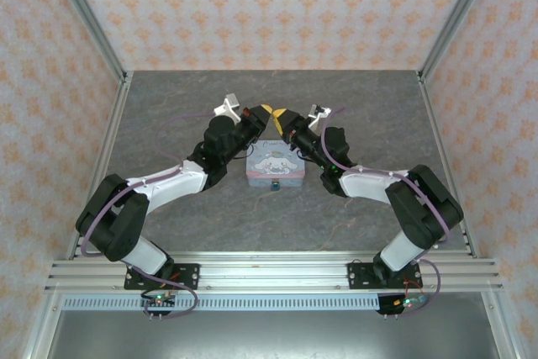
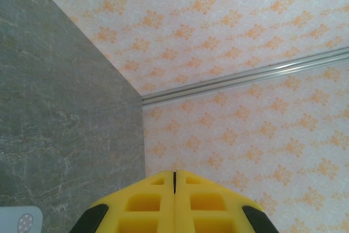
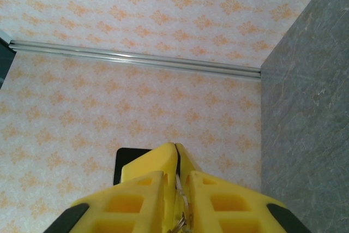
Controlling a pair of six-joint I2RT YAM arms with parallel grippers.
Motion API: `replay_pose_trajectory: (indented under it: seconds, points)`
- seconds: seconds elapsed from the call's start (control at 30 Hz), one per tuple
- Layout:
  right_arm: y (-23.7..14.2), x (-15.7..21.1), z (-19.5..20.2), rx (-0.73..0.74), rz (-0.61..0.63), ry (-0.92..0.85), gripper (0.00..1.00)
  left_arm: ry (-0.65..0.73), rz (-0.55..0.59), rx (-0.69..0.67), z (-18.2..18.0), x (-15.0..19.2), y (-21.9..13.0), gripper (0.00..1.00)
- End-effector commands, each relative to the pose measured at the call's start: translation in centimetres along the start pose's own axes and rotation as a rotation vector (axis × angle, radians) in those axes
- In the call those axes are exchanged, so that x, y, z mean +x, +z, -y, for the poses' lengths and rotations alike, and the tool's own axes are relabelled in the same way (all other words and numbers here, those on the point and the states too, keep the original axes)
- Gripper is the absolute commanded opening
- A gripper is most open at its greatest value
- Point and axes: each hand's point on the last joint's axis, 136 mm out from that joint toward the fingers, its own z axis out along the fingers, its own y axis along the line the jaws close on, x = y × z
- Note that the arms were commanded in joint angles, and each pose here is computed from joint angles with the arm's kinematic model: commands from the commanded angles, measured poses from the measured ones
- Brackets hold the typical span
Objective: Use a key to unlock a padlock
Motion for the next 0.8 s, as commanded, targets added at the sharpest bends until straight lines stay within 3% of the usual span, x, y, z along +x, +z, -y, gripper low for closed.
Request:
replay_pose_trajectory:
  seconds: [0.0,0.77]
  points:
    - [0.5,0.2,-2.2,-0.073,-0.008,-0.007,0.18,-0.003,0.029,0.032,1.2,-0.3,-0.6,0.0]
    - [0.1,0.5,-0.5,-0.035,-0.011,0.009,0.21,-0.005,0.037,0.033,1.4,-0.5,-0.6,0.0]
